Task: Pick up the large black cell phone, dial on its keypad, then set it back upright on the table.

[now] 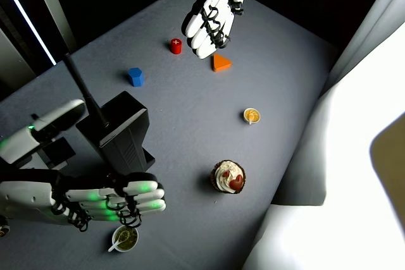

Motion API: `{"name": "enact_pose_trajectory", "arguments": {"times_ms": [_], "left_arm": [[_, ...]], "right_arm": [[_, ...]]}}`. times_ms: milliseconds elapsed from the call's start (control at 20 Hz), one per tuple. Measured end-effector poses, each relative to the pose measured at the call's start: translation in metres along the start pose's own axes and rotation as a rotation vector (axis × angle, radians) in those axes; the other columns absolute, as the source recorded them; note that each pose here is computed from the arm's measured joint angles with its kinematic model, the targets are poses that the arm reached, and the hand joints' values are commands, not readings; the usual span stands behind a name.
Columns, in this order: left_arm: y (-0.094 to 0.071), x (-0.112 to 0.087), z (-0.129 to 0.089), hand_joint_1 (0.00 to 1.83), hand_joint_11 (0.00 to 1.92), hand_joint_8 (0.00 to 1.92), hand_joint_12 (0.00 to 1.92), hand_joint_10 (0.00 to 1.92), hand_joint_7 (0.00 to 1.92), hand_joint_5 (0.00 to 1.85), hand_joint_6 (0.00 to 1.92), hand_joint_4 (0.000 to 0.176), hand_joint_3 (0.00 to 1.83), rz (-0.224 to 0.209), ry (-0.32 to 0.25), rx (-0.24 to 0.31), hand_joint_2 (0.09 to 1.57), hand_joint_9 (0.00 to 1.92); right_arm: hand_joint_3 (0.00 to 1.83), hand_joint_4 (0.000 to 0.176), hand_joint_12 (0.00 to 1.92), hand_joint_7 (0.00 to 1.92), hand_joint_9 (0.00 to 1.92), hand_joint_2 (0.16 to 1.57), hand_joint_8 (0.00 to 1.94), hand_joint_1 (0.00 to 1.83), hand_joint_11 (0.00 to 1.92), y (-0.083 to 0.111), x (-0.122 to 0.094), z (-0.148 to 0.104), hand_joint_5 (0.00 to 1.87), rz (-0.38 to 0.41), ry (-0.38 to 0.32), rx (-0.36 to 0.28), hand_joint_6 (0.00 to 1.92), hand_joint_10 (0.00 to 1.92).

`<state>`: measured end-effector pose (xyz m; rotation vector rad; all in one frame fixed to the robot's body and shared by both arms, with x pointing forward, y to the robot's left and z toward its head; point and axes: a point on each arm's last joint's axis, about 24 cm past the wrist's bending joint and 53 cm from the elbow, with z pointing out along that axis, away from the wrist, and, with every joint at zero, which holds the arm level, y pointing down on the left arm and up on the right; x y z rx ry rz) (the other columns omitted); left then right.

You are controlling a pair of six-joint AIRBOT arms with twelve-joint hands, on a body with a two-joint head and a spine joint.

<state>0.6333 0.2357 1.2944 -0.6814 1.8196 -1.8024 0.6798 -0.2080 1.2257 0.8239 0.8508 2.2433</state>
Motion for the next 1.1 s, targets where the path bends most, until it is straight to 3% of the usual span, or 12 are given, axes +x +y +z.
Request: {"name": "enact_pose_trajectory", "arguments": {"times_ms": [150, 350, 600, 750, 900, 1000, 1100], "left_arm": [[0.0, 0.0, 0.0, 0.0, 0.0, 0.0, 0.57, 0.0, 0.24, 0.19, 0.0, 0.027, 0.0, 0.0, 0.0, 0.0, 1.22, 0.2], [0.001, 0.0, 0.0, 0.0, 0.0, 0.0, 0.57, 0.0, 0.23, 0.19, 0.0, 0.025, 0.0, 0.0, 0.0, -0.002, 1.22, 0.19], [0.004, 0.001, 0.0, 0.0, 0.0, 0.01, 0.6, 0.01, 0.22, 0.19, 0.0, 0.027, 0.0, 0.004, 0.002, -0.012, 1.22, 0.19], [0.004, 0.0, -0.001, 0.0, 0.0, 0.0, 0.59, 0.0, 0.23, 0.17, 0.0, 0.029, 0.0, 0.006, -0.001, -0.014, 1.21, 0.19], [0.004, -0.001, -0.002, 0.0, 0.0, 0.0, 0.62, 0.01, 0.24, 0.18, 0.0, 0.03, 0.0, -0.002, -0.003, -0.014, 1.2, 0.21], [0.004, 0.0, -0.001, 0.0, 0.0, 0.0, 0.6, 0.0, 0.24, 0.18, 0.0, 0.033, 0.0, -0.004, -0.003, -0.013, 1.2, 0.2], [0.004, 0.0, -0.001, 0.0, 0.0, 0.0, 0.7, 0.01, 0.25, 0.19, 0.0, 0.029, 0.0, -0.004, -0.003, -0.013, 1.2, 0.22]], "right_arm": [[0.0, 0.075, 0.0, 0.0, 0.0, 0.85, 0.0, 0.33, 0.0, -0.002, -0.002, -0.013, 0.0, -0.01, -0.001, 0.032, 0.0, 0.0], [0.0, 0.078, 0.0, 0.0, 0.0, 0.85, 0.0, 0.33, 0.0, -0.001, -0.01, -0.049, 0.0, -0.024, -0.046, 0.083, 0.0, 0.0], [0.0, 0.074, 0.0, 0.0, 0.0, 0.86, 0.0, 0.33, 0.0, 0.027, -0.034, -0.087, 0.0, -0.07, -0.165, 0.115, 0.0, 0.0], [0.0, 0.075, 0.0, 0.0, 0.0, 0.87, 0.0, 0.31, 0.0, 0.039, -0.049, -0.116, 0.0, -0.095, -0.284, 0.182, 0.0, 0.0], [0.0, 0.069, 0.0, 0.0, 0.0, 0.88, 0.0, 0.3, 0.0, 0.05, -0.056, -0.154, 0.0, -0.14, -0.392, 0.293, 0.0, 0.0], [0.0, 0.076, 0.0, 0.0, 0.0, 0.88, 0.0, 0.3, 0.0, 0.049, -0.053, -0.181, 0.0, -0.153, -0.45, 0.386, 0.0, 0.0], [0.0, 0.077, 0.0, 0.0, 0.0, 0.87, 0.0, 0.29, 0.0, 0.049, -0.045, -0.205, 0.0, -0.127, -0.503, 0.469, 0.0, 0.0]]}}
